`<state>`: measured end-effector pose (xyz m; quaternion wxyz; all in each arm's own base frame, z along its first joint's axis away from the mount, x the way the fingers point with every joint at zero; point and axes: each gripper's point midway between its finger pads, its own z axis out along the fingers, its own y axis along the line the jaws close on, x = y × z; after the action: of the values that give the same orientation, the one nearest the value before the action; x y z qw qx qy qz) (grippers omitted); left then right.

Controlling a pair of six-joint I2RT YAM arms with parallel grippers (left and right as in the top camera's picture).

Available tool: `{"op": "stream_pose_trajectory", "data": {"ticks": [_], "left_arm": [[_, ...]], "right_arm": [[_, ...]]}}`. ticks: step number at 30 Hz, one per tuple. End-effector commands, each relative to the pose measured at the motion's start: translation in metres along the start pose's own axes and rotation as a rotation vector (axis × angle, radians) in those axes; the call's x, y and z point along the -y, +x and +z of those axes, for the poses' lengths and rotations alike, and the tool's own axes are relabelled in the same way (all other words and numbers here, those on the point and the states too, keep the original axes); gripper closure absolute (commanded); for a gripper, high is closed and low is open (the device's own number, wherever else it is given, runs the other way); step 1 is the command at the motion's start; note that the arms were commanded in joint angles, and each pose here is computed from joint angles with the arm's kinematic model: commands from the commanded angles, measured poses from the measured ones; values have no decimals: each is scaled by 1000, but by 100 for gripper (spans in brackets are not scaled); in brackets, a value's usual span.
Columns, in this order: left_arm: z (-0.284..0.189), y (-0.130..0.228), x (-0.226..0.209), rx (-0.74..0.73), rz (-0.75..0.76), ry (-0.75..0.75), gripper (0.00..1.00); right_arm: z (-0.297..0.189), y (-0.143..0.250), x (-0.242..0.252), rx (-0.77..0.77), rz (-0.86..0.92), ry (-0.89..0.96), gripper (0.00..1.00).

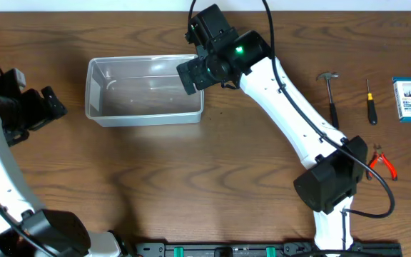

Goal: Pack container

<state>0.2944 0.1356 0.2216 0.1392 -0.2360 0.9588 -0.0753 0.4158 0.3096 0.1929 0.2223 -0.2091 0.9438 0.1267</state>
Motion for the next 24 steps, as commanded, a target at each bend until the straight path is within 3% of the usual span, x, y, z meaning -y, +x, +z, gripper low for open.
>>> {"op": "stream_pose_trajectory", "data": {"ticks": [1,9,15,24], "left_arm": [[-1,-9,2,29,22,21,2],[-2,-33,1,125,46,16,2],[-1,-32,1,120,45,16,2],[2,-27,1,98,39,17,2]], "right_arm": [[23,8,-9,-46,-26,-17,1],[57,31,11,-148,93,69,2],[65,35,18,-165,179,84,6],[87,46,21,-202,270,106,4]]}}
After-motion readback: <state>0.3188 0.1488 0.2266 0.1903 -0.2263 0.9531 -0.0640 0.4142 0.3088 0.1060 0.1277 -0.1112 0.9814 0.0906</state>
